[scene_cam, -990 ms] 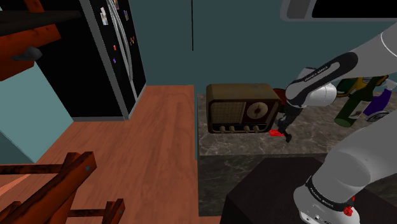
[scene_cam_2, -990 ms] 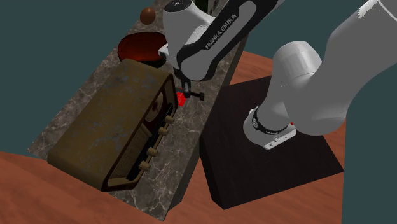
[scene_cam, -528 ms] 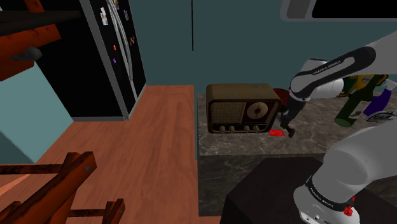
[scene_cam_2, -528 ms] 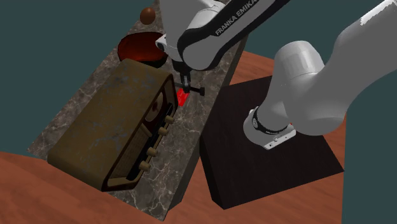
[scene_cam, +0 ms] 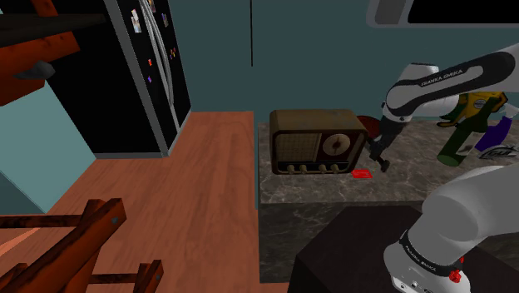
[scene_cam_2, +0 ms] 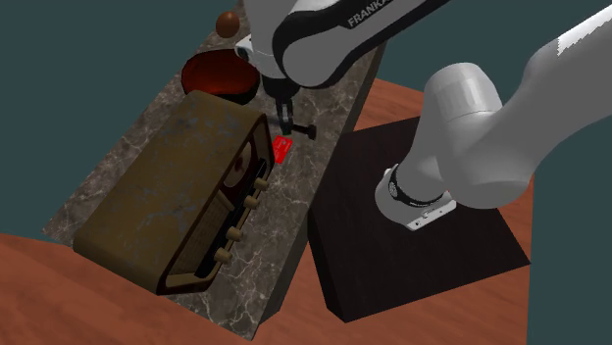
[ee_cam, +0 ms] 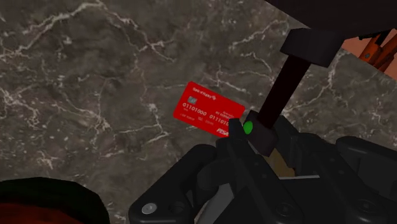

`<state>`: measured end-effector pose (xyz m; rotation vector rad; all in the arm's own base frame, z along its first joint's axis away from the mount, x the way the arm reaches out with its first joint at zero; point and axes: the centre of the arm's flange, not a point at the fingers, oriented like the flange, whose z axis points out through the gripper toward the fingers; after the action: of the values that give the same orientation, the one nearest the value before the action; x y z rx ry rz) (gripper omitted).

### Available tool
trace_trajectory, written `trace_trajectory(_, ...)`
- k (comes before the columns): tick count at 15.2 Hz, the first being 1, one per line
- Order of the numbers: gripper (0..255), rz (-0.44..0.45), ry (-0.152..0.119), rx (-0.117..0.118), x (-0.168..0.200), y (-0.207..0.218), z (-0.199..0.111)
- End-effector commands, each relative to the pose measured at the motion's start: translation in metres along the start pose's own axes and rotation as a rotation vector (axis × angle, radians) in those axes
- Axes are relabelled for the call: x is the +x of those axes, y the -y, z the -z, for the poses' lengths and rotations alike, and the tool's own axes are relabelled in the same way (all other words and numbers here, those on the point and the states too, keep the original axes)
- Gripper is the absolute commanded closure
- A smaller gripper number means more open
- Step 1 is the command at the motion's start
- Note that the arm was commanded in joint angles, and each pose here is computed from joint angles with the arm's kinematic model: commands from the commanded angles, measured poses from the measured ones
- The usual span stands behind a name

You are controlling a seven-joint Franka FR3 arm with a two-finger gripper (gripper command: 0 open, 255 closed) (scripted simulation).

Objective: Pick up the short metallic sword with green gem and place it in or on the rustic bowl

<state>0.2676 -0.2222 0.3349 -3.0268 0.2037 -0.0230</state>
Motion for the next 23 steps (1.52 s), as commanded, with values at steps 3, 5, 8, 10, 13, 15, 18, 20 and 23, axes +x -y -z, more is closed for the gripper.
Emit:
trace_trajectory(3,255,0.000,0.001,0.000,-0.001,0.001,0.021)
trace_trajectory(5,255,0.000,0.001,0.000,-0.001,0.002,0.032)
trace_trajectory(8,255,0.000,0.001,0.000,0.000,0.004,0.048)
trace_trajectory(10,255,0.000,0.001,0.000,0.000,0.005,0.056)
trace_trajectory(13,255,0.000,0.001,0.000,0.021,-0.028,0.061)
trace_trajectory(15,255,0.000,0.001,0.000,0.035,-0.050,0.064)
trace_trajectory(18,255,0.000,0.001,0.000,0.057,-0.083,0.069)
trace_trajectory(20,255,0.000,0.001,0.000,0.071,-0.105,0.072)
trace_trajectory(23,255,0.000,0.001,0.000,0.092,-0.138,0.077)
